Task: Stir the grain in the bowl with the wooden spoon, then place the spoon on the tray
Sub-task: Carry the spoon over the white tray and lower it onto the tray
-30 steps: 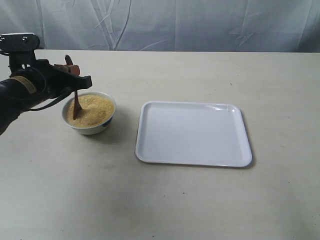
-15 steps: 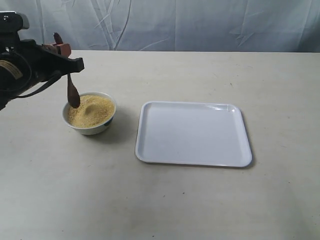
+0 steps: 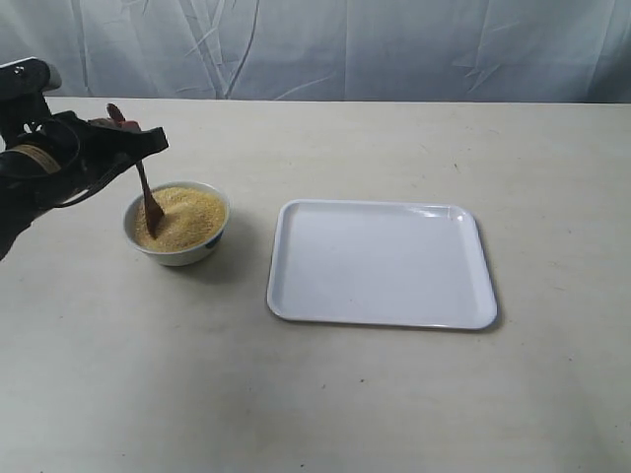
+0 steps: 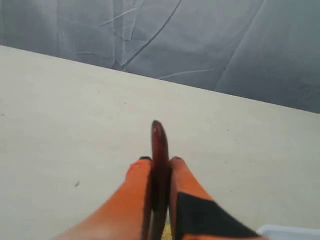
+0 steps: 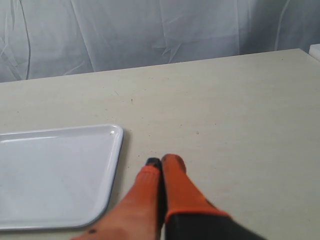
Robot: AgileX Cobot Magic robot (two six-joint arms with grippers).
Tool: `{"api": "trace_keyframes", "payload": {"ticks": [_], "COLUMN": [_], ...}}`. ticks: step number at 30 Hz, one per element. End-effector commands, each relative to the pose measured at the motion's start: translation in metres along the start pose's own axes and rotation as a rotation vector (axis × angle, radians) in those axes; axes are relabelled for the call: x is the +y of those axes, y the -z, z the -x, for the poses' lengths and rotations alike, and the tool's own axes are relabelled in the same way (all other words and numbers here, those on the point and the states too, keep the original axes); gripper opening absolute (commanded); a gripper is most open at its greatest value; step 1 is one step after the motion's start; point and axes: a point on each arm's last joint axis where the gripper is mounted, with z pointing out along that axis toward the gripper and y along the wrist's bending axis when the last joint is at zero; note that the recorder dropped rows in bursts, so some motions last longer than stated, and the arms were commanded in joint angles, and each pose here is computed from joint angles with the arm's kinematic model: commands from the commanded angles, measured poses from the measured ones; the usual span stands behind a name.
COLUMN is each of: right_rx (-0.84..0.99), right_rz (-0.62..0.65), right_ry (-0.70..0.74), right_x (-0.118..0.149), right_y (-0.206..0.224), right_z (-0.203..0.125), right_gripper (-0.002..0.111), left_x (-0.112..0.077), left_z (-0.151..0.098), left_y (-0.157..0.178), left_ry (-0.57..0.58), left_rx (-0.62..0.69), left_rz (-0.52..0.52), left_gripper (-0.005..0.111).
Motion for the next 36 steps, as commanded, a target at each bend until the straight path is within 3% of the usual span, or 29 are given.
{"api": "trace_keyframes", "payload": {"ticks": [1,7,12,14,16,19,22,24,29,36], "right_rx": [-0.014,-0.014,-0.014,-0.011,-0.011,-0.011,-0.011,-0.011,-0.013,-0.013], "right_rz": [-0.002,-0.002,-0.002,-0.002,-0.002,-0.002,-0.002,-0.002,-0.002,-0.002], "right_ry": [-0.001,-0.001,-0.001,-0.001,-0.001,-0.001,-0.001,-0.001,-0.001,-0.001], "right_x": [0.000,0.000,0.000,0.000,0.000,0.000,0.000,0.000,0.000,0.000], "right_y": [0.000,0.000,0.000,0.000,0.000,0.000,0.000,0.000,0.000,0.000], "right_z": [0.000,0.000,0.000,0.000,0.000,0.000,0.000,0.000,0.000,0.000], "right_gripper": [0.000,0.000,0.000,0.000,0.000,0.000,0.000,0.000,0.000,0.000], "left_x": [-0.004,-0.012,-0.013,-0.024,-0.055,-0.097,-0.143,-0.177,-0.223,-0.252], "left_z": [0.006,0.028,0.027,0.039,0.066,0.087,0.090,0.079,0.036,-0.012], "left_y": [0.004,0.020,0.022,0.028,0.039,0.044,0.042,0.034,-0.004,-0.061], "left_ry": [0.034,0.023,-0.038,-0.090,-0.203,-0.282,-0.339,-0.401,-0.450,-0.481], "left_rx": [-0.018,-0.104,-0.060,-0.009,0.079,0.216,0.315,0.387,0.543,0.753], "left_rz": [-0.025,-0.054,-0.048,-0.064,-0.088,-0.095,-0.147,-0.192,-0.293,-0.407], "left_gripper": [0.000,0.000,0.000,0.000,0.000,0.000,0.000,0.000,0.000,0.000]}}
